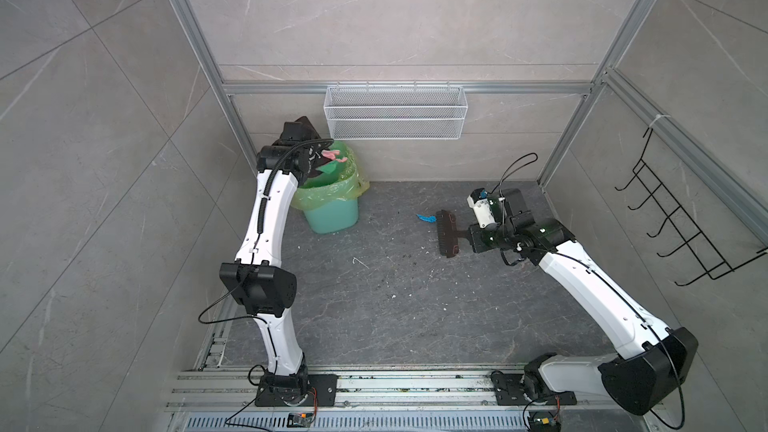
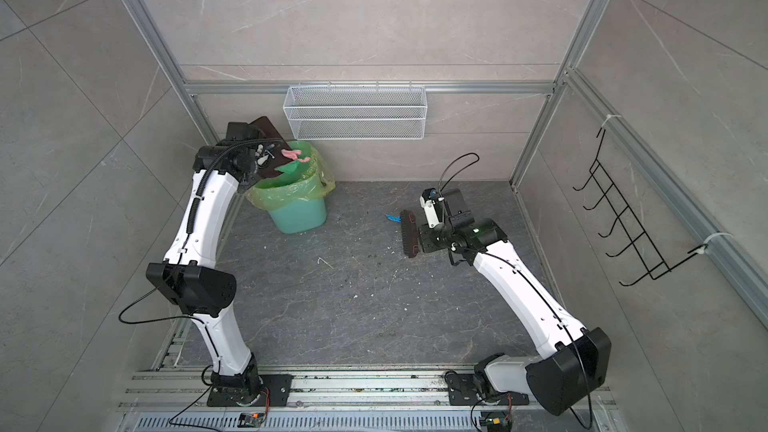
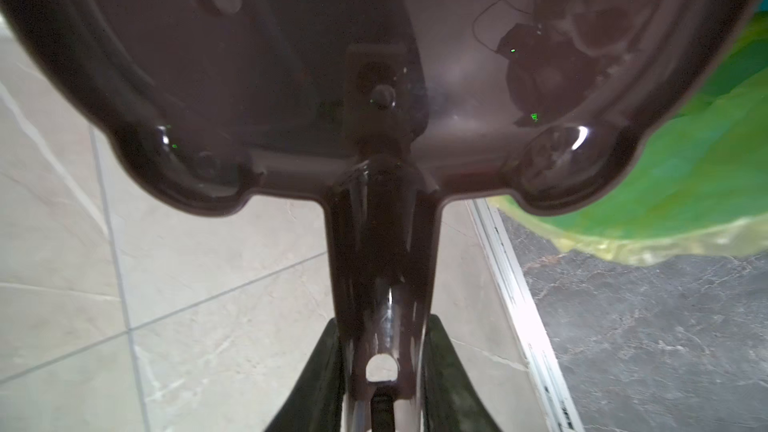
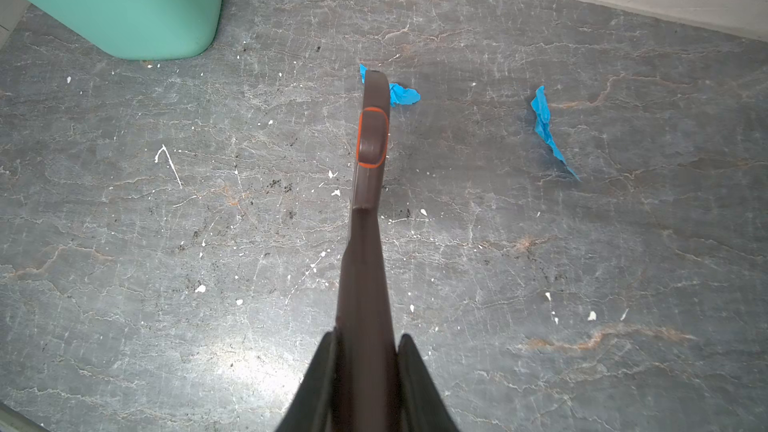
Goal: Sweep away the paper scraps from the table
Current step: 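Tilt the dustpan over the green bin with the left gripper to dump scraps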
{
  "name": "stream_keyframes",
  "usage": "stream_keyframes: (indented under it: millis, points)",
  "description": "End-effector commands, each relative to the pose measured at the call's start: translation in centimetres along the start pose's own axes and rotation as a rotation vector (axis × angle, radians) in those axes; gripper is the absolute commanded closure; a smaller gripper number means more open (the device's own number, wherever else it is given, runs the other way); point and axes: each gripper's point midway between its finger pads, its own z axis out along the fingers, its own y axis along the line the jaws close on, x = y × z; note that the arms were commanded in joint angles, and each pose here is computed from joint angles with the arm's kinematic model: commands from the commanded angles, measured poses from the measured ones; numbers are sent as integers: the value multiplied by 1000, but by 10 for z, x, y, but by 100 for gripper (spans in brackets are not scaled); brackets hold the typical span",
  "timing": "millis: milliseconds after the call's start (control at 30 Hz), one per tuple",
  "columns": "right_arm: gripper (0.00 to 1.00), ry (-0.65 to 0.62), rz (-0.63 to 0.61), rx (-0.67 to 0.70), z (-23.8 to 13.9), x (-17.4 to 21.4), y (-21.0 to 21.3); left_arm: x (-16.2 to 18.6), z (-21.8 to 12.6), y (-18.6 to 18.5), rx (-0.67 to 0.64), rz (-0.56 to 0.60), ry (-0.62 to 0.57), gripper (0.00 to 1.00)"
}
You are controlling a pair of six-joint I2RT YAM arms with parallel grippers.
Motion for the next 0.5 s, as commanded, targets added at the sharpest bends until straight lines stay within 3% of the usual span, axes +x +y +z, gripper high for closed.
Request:
stream_keyframes:
  millis: [0, 133, 467]
  points:
    - [100, -52, -5, -9, -1, -13, 1, -13, -5, 25, -118, 45, -1, 100]
    - [100, -54, -6, -16, 0, -14, 2, -14, -4, 31, -175, 105, 20, 100]
    - [100, -77, -10, -20, -2, -22, 3, -6, -15, 43, -218, 114, 24, 100]
